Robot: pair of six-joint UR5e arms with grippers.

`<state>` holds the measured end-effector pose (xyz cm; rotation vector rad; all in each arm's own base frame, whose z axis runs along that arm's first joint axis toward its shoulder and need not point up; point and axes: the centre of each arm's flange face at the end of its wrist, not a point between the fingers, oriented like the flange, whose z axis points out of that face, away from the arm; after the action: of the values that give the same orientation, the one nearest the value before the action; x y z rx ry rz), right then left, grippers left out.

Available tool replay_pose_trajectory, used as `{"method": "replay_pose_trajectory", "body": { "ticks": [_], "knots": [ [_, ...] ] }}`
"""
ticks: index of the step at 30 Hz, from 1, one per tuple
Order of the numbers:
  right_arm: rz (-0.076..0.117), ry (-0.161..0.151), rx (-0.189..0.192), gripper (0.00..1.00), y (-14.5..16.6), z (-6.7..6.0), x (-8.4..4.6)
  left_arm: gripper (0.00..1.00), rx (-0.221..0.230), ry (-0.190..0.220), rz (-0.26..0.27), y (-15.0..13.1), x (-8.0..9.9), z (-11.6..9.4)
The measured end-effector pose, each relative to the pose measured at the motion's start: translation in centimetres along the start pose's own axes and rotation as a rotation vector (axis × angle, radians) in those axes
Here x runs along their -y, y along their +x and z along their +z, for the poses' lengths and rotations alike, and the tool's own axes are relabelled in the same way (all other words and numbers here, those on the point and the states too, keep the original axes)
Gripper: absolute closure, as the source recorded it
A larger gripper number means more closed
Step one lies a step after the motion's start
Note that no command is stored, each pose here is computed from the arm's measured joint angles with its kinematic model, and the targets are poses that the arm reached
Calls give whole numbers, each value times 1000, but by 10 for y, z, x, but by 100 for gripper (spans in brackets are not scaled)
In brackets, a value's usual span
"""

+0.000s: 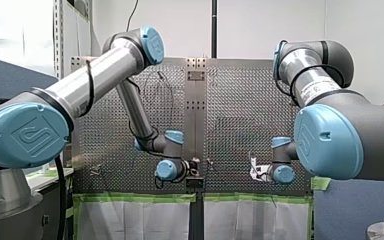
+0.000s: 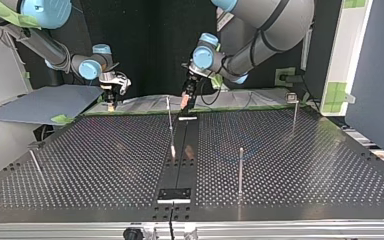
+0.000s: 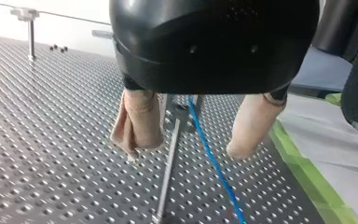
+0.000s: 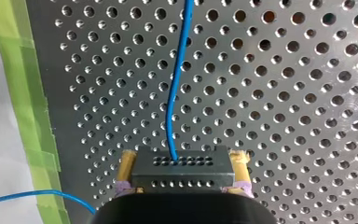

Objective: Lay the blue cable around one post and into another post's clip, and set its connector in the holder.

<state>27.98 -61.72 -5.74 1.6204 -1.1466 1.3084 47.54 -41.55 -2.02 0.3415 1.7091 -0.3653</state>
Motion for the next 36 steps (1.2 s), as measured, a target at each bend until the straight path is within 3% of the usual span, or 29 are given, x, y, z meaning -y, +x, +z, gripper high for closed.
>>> {"method": "replay_pose_trajectory", "body": {
  "ticks": [15,31,36],
  "knots": [
    [7,-1,1,99,0,0,-3,0,-20,37,27,-9,18,-18],
    [12,1,4,99,-1,0,-2,0,2,48,30,-25,28,-20],
    [13,1,4,99,-1,0,-2,0,0,80,25,-25,31,-20]
  ]
}}
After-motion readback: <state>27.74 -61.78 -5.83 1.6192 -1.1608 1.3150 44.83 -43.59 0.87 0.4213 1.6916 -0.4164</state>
